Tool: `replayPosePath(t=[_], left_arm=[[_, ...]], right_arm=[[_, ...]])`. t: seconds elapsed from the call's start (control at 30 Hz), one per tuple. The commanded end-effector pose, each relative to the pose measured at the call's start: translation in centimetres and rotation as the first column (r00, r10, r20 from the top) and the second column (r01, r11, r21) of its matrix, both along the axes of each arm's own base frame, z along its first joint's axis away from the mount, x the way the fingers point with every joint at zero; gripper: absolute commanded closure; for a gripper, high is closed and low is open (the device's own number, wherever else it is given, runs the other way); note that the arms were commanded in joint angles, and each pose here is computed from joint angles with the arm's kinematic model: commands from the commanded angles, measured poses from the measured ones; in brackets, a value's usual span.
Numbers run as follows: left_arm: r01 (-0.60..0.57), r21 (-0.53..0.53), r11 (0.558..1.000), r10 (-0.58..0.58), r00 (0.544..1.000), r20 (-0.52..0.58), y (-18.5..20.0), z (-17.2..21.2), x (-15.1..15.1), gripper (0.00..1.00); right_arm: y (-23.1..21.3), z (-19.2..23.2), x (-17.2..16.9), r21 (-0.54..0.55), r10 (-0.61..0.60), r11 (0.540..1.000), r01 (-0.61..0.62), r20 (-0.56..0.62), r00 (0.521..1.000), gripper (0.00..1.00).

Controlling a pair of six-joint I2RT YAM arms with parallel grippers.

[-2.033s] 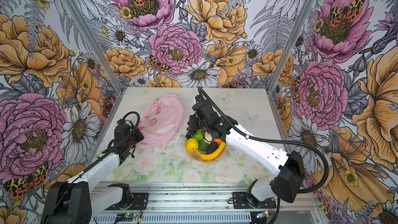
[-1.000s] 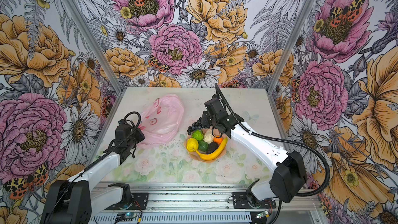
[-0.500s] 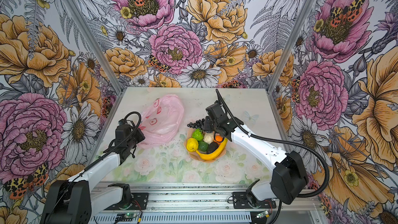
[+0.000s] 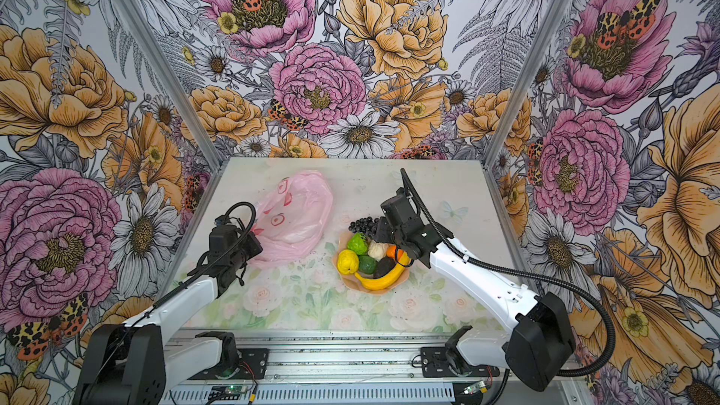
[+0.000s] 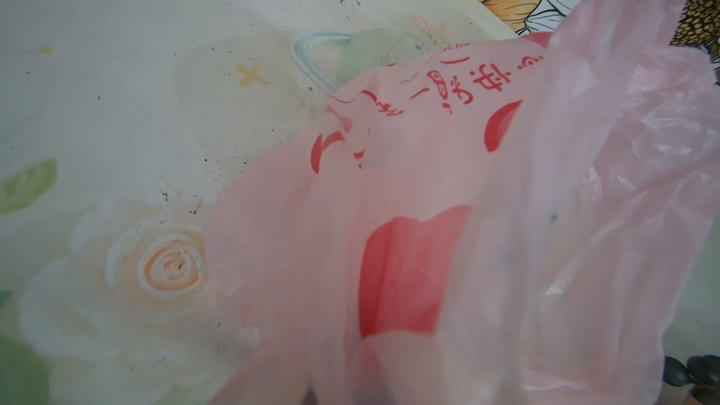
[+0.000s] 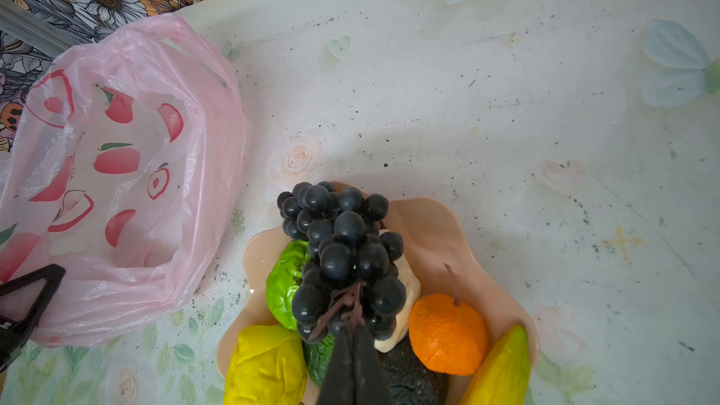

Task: Take the fake fruits out of the plastic bag
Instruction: 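Carry the grapes with the right gripper over the peach bowl, then lower the grapes onto the fruit pile and open the right gripper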

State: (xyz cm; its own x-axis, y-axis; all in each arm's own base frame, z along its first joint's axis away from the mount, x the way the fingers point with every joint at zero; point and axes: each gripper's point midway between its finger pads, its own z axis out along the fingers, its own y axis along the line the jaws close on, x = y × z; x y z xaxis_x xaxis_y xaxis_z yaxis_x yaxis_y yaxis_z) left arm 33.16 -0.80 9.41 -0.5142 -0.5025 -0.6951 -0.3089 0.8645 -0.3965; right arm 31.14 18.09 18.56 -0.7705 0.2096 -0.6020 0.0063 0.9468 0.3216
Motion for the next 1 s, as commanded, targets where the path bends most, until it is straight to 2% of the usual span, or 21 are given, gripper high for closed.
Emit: replayPosePath(t=[0.0, 0.4, 0.97], left_arm=[[0.028, 0.009, 1.000, -0.029, 0.999, 0.025, -0.5, 0.6, 0.6, 1.00], [0.028, 0.012, 1.000, -0.029, 0.999, 0.025, -0.5, 0.7, 0.6, 1.00], [0.028, 0.016, 0.999, -0.028, 0.999, 0.024, -0.6, 0.6, 0.6, 1.00]], right_arm=[[-1.0, 0.0, 0.4, -0.022, -0.033, 0.999, 0.033, 0.025, 0.999, 1.00], [-4.0, -3.6, 0.7, -0.143, -0.106, 0.985, 0.102, -0.021, 0.994, 1.00], [-6.3, -8.1, 0.5, -0.305, -0.163, 0.944, 0.129, -0.087, 0.983, 1.00]])
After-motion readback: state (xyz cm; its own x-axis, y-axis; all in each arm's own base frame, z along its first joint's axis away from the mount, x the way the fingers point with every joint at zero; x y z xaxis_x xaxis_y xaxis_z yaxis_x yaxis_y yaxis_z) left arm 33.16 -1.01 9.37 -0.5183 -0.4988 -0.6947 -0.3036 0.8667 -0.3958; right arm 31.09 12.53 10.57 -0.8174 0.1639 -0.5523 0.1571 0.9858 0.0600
